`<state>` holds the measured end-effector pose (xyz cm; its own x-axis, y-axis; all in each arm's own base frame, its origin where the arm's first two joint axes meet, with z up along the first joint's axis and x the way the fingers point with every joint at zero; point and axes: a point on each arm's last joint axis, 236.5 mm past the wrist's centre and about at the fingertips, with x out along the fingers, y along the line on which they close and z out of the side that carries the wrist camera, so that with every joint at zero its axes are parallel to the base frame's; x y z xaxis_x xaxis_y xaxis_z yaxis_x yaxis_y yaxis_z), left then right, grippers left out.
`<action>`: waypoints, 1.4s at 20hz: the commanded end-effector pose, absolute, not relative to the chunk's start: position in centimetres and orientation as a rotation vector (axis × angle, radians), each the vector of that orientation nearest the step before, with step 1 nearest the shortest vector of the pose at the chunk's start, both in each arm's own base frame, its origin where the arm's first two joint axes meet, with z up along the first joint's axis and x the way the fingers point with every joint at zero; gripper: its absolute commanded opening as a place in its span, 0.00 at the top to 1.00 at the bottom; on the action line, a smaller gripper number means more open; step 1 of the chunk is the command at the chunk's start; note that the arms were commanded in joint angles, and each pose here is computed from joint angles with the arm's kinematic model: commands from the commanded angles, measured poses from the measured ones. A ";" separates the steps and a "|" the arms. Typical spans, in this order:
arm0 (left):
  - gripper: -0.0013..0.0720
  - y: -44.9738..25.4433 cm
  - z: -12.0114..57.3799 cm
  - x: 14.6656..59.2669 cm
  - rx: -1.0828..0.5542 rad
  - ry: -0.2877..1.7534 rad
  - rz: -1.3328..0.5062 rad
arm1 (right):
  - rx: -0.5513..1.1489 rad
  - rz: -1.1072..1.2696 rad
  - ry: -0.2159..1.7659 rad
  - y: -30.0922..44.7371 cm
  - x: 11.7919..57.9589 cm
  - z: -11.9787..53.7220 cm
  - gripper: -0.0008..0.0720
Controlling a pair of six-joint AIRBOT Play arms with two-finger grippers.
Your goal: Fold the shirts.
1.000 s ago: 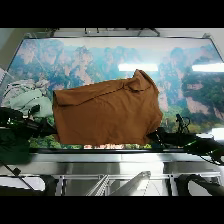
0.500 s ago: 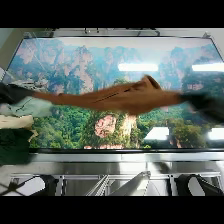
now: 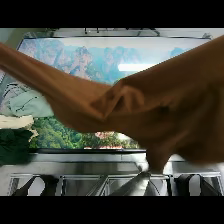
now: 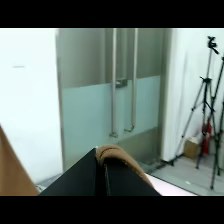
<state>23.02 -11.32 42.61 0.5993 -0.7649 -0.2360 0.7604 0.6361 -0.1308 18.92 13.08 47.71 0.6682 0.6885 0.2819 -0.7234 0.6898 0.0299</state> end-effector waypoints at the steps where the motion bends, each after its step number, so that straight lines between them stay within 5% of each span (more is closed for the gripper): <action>1: 0.95 -10.4 42.3 25.1 0.000 0.331 -0.846 | 0.157 0.631 -0.159 10.0 22.2 46.2 0.96; 5: 0.95 -8.9 35.2 32.8 -0.148 0.574 -0.909 | 0.394 0.626 -0.006 4.9 28.7 40.2 0.96; 12: 0.95 -9.3 10.1 43.1 -0.305 1.113 -0.854 | 0.679 0.639 0.616 9.2 44.2 13.1 0.96; 17: 0.95 -6.3 0.0 48.8 -0.464 1.198 -0.768 | 0.859 0.594 0.716 8.4 50.7 2.6 0.96; 22: 0.95 -3.2 0.7 53.7 -0.443 1.080 -0.681 | 0.803 0.573 0.615 4.7 53.8 5.0 0.97; 28: 0.95 -4.6 -2.7 49.1 -0.532 1.273 -0.767 | 0.631 0.573 0.862 3.3 49.5 -0.5 0.97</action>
